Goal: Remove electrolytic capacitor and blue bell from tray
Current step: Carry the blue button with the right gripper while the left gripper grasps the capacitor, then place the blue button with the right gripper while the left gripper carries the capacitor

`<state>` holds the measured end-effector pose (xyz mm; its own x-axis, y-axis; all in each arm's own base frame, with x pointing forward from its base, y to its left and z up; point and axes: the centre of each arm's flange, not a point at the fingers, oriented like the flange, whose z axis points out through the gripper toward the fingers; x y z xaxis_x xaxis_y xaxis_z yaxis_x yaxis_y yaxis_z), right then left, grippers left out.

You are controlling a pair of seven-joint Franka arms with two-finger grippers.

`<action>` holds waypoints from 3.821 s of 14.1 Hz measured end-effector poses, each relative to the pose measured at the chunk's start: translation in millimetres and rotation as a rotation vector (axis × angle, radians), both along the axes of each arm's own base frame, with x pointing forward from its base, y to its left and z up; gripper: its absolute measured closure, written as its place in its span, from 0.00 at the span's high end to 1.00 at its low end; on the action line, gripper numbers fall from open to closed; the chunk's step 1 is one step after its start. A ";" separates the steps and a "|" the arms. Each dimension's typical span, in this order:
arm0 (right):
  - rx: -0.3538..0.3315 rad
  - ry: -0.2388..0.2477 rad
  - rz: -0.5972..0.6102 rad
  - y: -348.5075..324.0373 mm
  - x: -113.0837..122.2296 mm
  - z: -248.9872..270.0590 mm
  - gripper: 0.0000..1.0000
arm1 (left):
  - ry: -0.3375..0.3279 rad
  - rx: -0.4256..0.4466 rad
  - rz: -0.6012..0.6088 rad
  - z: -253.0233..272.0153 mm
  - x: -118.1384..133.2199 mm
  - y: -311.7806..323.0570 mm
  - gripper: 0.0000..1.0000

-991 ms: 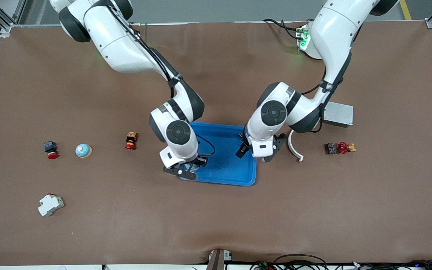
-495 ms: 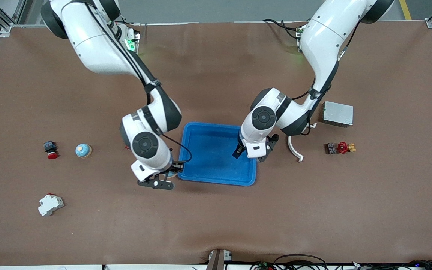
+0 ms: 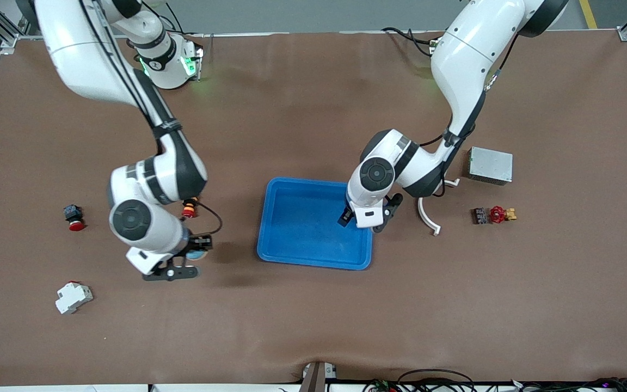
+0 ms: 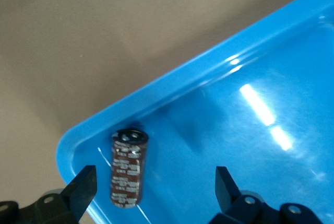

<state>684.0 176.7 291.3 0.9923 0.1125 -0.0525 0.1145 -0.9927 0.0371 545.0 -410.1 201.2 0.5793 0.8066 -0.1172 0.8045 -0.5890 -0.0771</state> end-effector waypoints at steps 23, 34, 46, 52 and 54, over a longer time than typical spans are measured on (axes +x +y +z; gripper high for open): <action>0.028 -0.092 0.351 -283.4 -8.6 -105.7 0.63 | -0.004 -0.004 0.026 -4.7 8.8 -3.2 0.33; 0.045 -0.109 0.338 -281.1 -7.2 -106.2 0.63 | 0.068 0.040 -0.179 96.8 46.1 86.2 0.33; 0.093 -0.089 0.330 -263.2 -5.6 -110.7 1.00 | 0.183 -0.078 -0.686 150.1 38.8 321.3 0.33; 0.139 0.019 0.139 -198.8 -6.6 3.9 1.00 | 0.230 -0.039 -0.775 136.9 34.2 422.9 0.33; 0.130 0.025 0.084 -169.9 -12.4 42.4 1.00 | 0.220 -0.039 -0.802 131.1 34.2 448.8 0.33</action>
